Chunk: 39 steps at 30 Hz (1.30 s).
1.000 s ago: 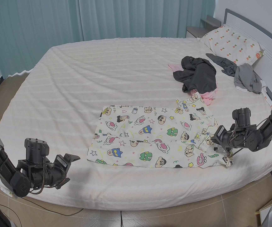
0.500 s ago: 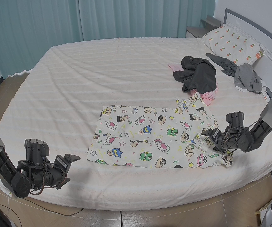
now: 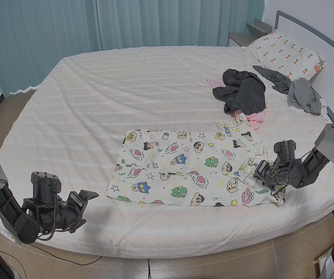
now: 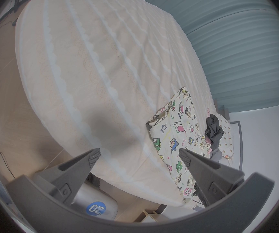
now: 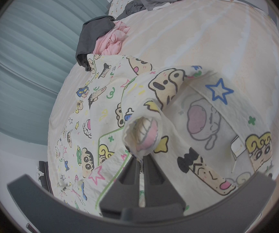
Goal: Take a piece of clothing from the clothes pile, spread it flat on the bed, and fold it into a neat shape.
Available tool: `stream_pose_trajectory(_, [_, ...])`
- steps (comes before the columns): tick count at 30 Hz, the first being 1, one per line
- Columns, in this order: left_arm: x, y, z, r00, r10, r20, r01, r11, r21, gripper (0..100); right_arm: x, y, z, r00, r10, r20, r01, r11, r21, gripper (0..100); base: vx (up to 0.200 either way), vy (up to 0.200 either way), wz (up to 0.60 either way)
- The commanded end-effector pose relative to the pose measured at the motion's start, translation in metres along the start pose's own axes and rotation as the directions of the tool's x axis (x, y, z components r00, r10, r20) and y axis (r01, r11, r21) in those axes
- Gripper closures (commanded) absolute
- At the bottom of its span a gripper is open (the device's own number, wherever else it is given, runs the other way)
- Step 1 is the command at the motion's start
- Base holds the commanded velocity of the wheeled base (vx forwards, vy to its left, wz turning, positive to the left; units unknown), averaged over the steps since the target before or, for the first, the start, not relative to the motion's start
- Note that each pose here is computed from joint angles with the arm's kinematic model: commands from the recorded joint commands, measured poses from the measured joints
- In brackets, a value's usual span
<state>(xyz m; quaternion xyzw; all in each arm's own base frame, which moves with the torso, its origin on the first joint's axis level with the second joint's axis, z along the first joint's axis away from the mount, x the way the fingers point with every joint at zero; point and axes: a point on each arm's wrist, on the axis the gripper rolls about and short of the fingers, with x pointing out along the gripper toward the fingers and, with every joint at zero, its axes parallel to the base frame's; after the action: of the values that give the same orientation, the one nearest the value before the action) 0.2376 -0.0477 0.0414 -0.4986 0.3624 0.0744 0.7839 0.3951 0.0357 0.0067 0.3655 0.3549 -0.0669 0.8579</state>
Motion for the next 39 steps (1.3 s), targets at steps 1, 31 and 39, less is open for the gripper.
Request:
stream_pose_trajectory(1, [0.000, 0.000, 0.000, 1.000, 0.003, -0.001, -0.003, 1.000, -0.001, 0, -0.002, 0.000, 0.000, 1.000, 0.000, 0.002, 0.000, 1.000, 0.001, 100, 0.000, 0.000, 0.00])
stream_pose_trajectory(31, [0.000, 0.001, 0.000, 1.000, 0.003, -0.003, -0.003, 1.000, -0.001, 0, -0.066, 0.073, 0.057, 0.999, -0.034, -0.036, 0.034, 0.999, -0.002, 100, 0.000, 0.000, 0.00])
stream_pose_trajectory(39, [0.000, 0.001, 0.000, 1.000, 0.004, 0.000, -0.004, 1.000, -0.001, 0, -0.090, 0.067, 0.027, 0.989, -0.087, -0.117, 0.084, 0.996, -0.030, 100, 0.000, 0.000, 0.00])
